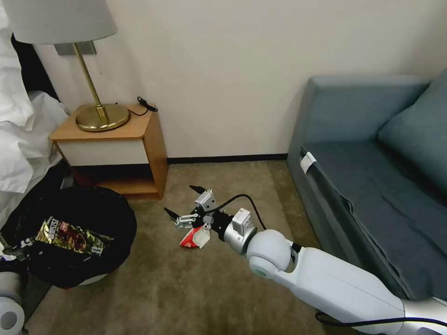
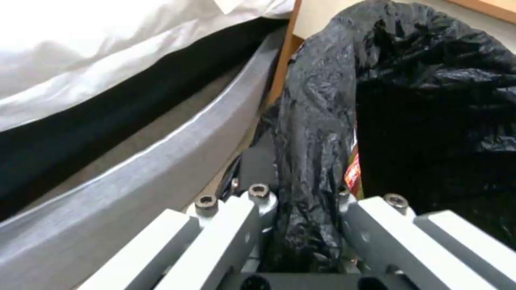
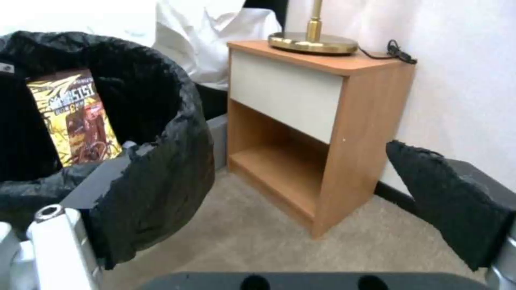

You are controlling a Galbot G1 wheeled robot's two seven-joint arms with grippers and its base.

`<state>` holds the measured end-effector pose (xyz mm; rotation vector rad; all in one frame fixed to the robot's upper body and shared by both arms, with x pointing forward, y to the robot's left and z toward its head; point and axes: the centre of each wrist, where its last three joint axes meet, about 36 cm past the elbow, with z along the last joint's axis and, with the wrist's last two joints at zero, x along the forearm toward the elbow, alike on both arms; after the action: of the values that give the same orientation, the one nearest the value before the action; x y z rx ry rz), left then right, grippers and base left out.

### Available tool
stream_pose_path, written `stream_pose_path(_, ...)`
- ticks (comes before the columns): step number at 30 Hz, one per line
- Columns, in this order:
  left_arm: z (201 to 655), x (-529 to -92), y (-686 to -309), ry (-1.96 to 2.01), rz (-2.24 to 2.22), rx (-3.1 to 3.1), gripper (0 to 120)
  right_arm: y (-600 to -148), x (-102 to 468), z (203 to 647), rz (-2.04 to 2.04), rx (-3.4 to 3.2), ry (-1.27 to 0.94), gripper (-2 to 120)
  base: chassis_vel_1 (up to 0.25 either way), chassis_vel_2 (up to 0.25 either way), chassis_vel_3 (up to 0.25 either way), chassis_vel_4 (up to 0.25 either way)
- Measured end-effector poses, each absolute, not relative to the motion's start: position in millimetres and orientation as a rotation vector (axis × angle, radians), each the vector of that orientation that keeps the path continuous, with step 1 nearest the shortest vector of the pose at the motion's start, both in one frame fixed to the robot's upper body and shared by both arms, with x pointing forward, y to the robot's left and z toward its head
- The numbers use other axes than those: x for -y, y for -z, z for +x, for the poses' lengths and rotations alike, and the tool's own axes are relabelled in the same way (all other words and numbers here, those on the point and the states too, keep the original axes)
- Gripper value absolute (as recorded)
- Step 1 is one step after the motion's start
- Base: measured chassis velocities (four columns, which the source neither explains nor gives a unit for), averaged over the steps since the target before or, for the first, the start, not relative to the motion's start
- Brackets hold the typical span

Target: Pick up the trash bin, then pick up the garbage on the floor and place it into the trash bin.

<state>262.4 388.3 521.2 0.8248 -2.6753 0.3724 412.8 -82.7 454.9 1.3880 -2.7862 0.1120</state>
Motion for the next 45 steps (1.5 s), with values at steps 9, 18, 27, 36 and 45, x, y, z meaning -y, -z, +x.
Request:
stream_pose_path(9,265.0,-384.2,-519.2,-0.374,0.805,2.674,4,-445.9,82.2,407.3,1.402,2.769,-0.116,100,-0.125,0.107,0.117,-0.117)
stream_pose_path(18,263.4,-379.8,-523.1,-0.353,0.790,2.685,4,-431.1,78.5,397.4,1.400,2.693,-0.107,100,0.000,0.000,0.000,0.000)
stream_pose_path(27,269.8,-386.9,-521.4,-0.372,0.787,2.692,4,-417.6,62.1,396.5,1.373,2.579,-0.051,100,0.000,0.000,0.000,0.000)
stream_pose_path(36,275.9,-390.4,-520.3,-0.373,0.774,2.698,4,-420.9,37.8,406.5,1.202,2.496,0.016,100,0.000,0.000,0.000,0.000)
stream_pose_path(45,270.8,-398.6,-515.5,-0.363,0.785,2.681,4,-421.9,-50.7,448.9,0.751,2.194,0.045,100,0.000,0.000,0.000,0.000)
